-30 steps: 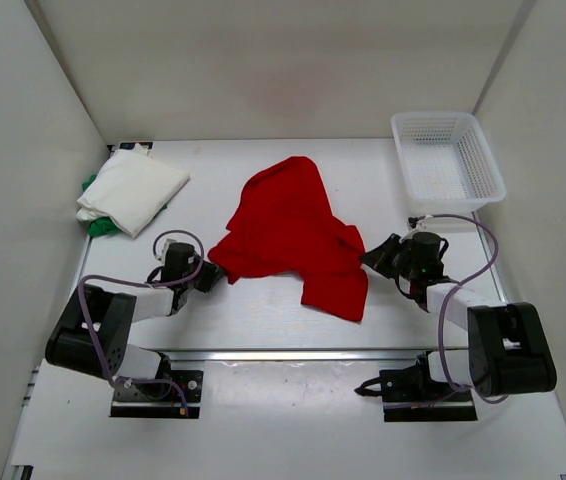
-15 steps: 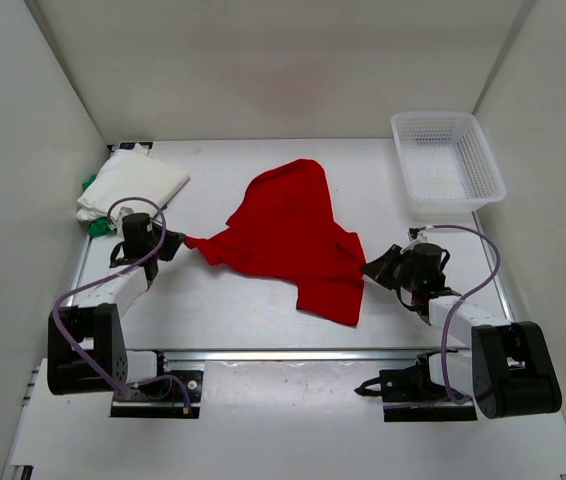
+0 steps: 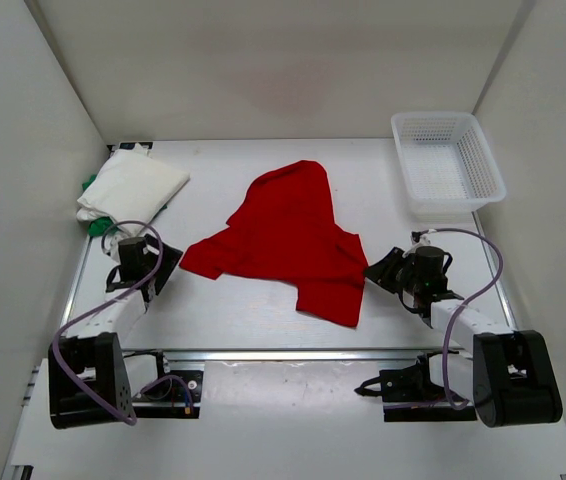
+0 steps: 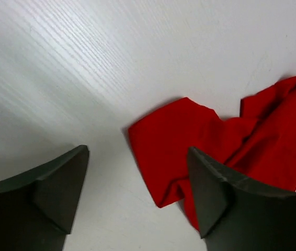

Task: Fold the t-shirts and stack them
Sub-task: Flatten out the tshirt

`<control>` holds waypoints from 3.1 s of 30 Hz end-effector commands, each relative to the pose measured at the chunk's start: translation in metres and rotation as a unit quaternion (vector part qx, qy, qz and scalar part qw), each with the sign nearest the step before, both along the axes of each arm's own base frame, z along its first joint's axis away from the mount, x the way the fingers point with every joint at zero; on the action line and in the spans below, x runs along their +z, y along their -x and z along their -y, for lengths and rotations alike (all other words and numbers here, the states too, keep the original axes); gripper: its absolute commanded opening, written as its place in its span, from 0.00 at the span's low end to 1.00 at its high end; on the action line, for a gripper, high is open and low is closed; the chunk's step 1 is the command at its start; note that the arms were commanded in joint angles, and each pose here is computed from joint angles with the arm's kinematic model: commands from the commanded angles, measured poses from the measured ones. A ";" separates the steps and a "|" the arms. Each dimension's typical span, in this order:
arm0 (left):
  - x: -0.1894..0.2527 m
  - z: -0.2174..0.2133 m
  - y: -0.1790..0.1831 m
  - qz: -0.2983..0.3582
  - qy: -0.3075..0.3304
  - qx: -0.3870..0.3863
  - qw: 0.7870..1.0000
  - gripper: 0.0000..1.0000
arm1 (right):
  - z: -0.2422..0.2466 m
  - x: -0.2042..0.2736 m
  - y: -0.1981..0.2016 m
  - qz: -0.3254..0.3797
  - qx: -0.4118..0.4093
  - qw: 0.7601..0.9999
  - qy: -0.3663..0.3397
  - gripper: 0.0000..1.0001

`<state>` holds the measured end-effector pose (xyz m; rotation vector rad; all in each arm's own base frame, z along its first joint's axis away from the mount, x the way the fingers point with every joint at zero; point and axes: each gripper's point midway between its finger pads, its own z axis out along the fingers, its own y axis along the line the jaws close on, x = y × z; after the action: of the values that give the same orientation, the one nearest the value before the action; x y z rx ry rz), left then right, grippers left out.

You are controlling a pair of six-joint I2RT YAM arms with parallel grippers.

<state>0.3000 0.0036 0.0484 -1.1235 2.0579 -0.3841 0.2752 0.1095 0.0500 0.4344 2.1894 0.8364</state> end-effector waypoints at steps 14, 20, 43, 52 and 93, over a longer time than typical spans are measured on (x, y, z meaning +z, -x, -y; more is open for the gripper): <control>-0.034 0.032 -0.015 -0.005 0.063 -0.006 0.998 0.40 | -0.001 0.017 0.004 0.033 0.014 0.999 0.004 0.22; -0.037 0.030 -0.017 -0.003 0.058 -0.002 0.998 0.11 | 0.002 0.009 0.010 0.015 0.008 1.000 0.012 0.29; 0.029 0.035 -0.058 0.073 0.006 -0.033 0.997 0.00 | -0.033 -0.062 0.144 -0.160 0.071 0.984 0.040 0.32; 0.033 0.043 -0.058 0.087 0.019 -0.045 0.995 0.00 | -0.027 -0.054 0.156 -0.176 0.060 0.979 0.080 0.30; 0.428 0.028 -0.109 0.364 -0.093 -0.113 0.920 0.00 | 0.037 0.450 -0.047 0.328 -0.101 0.902 0.262 0.00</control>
<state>0.4356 -0.0404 0.4560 -0.5297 1.4847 -0.6410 0.3279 0.1006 0.4498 0.1137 1.6784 0.3904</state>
